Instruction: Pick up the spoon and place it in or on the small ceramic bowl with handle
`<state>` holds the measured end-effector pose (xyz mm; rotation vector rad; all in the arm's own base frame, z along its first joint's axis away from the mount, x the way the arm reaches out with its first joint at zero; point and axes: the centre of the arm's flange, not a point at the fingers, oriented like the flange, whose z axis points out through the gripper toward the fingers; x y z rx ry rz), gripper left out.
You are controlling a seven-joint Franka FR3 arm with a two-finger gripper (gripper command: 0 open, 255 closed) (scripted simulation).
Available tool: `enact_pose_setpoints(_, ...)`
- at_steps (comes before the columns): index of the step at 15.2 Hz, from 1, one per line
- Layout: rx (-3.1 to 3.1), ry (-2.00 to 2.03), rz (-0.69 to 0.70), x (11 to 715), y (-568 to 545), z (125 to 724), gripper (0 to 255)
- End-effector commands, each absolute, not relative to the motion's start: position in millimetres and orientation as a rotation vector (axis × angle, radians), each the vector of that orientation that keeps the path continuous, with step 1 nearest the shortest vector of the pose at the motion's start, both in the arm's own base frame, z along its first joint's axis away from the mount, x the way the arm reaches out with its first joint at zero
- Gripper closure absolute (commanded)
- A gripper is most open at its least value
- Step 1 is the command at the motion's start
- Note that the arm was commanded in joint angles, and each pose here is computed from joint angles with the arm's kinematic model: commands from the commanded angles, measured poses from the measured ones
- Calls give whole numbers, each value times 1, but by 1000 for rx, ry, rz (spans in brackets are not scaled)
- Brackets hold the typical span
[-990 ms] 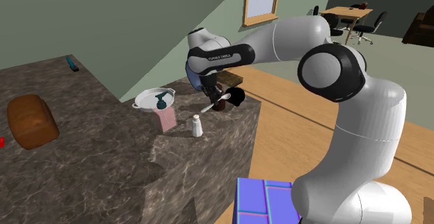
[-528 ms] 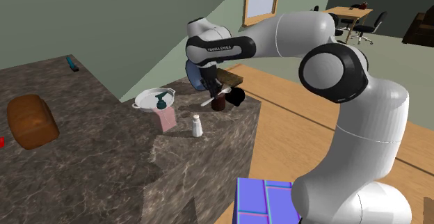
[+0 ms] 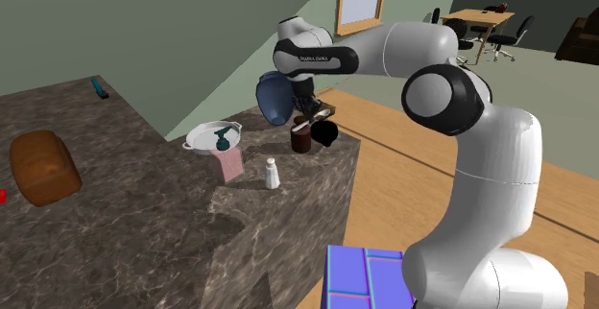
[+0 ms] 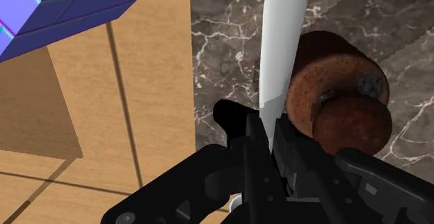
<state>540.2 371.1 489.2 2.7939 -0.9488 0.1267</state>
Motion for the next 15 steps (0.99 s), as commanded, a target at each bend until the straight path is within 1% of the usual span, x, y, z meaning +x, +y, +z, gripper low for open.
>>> enact_pose_setpoints(1,2793,-948,128,563,356,491,255)
enact_pose_setpoints(8,2793,-948,128,643,314,496,255)
enact_pose_setpoints(15,2793,-948,128,643,314,459,255)
